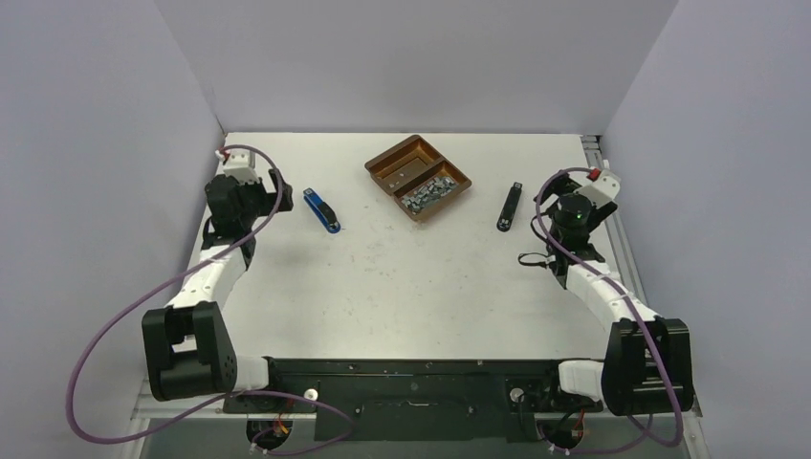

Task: Load the staples into the stapler

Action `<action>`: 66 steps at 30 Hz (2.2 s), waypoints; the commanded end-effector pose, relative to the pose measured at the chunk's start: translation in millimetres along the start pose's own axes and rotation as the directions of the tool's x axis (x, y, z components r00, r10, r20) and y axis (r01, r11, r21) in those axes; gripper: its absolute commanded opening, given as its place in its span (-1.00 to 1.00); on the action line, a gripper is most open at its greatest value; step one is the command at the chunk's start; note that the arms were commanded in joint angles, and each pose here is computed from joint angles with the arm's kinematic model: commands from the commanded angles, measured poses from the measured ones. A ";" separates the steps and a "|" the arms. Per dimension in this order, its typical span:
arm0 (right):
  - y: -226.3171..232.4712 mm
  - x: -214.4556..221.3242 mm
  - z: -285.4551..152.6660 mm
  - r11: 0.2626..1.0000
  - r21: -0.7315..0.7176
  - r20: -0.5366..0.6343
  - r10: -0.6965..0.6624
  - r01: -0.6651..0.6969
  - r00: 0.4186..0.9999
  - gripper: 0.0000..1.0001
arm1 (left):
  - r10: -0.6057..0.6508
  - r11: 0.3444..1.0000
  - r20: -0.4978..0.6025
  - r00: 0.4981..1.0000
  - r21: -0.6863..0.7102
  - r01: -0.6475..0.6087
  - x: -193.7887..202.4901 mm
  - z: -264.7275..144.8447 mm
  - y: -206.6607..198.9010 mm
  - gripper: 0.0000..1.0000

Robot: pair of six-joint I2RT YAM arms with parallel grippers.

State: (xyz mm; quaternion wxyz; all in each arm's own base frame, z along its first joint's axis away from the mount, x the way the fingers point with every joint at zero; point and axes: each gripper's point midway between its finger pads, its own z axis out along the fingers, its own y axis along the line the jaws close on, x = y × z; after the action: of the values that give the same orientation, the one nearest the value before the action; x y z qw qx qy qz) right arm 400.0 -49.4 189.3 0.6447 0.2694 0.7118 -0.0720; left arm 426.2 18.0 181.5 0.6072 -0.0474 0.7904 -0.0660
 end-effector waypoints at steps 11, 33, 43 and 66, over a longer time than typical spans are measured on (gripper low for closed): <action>138.7 16.1 -84.3 0.916 -0.367 -0.154 -0.230 0.160 0.961 0.75 | 0.046 0.999 -0.381 0.923 0.038 -0.034 57.0 33.5 -72.2 0.92; 197.2 70.3 -152.3 0.779 -0.558 -0.124 -0.420 0.287 0.899 0.79 | 0.034 0.995 -0.415 0.909 -0.072 -0.070 93.5 79.6 -79.7 0.72; 203.9 83.5 -158.5 0.759 -0.585 -0.135 -0.439 0.286 0.888 0.87 | 0.088 0.991 -0.418 0.904 -0.051 -0.120 100.0 80.6 -95.0 -0.17; 193.6 130.5 -170.5 0.775 -0.584 -0.217 -0.438 0.243 0.873 0.91 | 0.148 0.988 -0.587 0.796 0.115 -0.099 158.6 -74.5 -148.7 -0.50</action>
State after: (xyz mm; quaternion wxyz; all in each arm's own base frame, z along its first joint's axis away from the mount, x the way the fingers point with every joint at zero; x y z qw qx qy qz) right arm 336.9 227.6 139.8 0.5297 -0.0741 0.8431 0.0564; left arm 329.5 -142.6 73.9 0.3430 0.0690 0.9359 -0.0413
